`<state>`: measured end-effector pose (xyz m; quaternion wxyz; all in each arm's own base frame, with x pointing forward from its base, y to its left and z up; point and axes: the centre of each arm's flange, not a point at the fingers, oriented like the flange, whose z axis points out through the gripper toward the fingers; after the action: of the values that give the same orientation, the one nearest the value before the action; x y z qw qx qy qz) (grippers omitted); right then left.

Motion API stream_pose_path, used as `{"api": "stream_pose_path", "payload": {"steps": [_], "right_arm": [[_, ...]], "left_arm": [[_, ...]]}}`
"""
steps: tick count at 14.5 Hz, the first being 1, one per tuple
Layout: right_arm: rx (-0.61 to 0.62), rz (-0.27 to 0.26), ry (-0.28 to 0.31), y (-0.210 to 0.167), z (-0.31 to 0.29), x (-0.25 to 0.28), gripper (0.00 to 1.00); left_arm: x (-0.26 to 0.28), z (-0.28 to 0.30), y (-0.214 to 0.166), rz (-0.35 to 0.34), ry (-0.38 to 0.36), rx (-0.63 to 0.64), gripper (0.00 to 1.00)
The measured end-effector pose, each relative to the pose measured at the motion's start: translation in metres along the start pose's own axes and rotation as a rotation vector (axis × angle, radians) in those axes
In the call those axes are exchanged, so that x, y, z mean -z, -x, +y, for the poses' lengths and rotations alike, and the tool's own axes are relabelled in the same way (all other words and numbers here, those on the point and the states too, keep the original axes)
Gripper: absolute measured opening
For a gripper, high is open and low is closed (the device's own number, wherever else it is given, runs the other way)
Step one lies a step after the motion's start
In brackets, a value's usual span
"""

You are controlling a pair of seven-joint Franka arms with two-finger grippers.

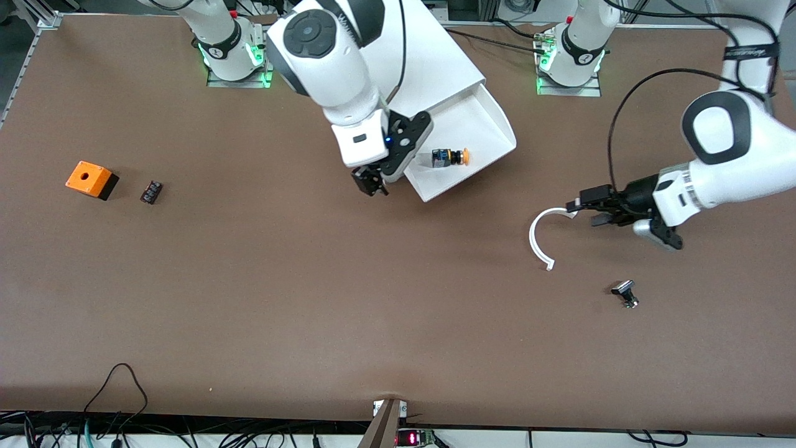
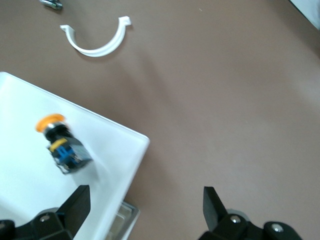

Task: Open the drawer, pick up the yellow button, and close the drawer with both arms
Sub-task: 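Release the handle with the left gripper while the right gripper lowers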

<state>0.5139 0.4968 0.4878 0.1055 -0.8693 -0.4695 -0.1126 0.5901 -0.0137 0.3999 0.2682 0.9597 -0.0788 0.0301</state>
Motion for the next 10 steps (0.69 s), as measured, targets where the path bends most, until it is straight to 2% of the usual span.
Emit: {"api": "stream_pose_path", "payload": {"steps": [2, 4, 6, 10], "right_arm": [[0.034, 0.009, 0.005, -0.011, -0.017, -0.002, 1.00], [0.085, 0.015, 0.025, -0.023, -0.038, -0.006, 1.00], [0.132, 0.011, 0.040, -0.032, -0.060, -0.017, 1.00], [0.184, -0.007, 0.036, -0.039, -0.078, -0.044, 1.00]], "left_arm": [[0.050, 0.005, -0.004, 0.006, -0.138, -0.084, 1.00], [0.094, 0.016, -0.001, -0.028, -0.247, -0.133, 1.00], [0.129, 0.027, 0.000, -0.066, -0.352, -0.104, 1.00], [0.163, 0.041, 0.009, -0.133, -0.493, -0.001, 1.00]]}}
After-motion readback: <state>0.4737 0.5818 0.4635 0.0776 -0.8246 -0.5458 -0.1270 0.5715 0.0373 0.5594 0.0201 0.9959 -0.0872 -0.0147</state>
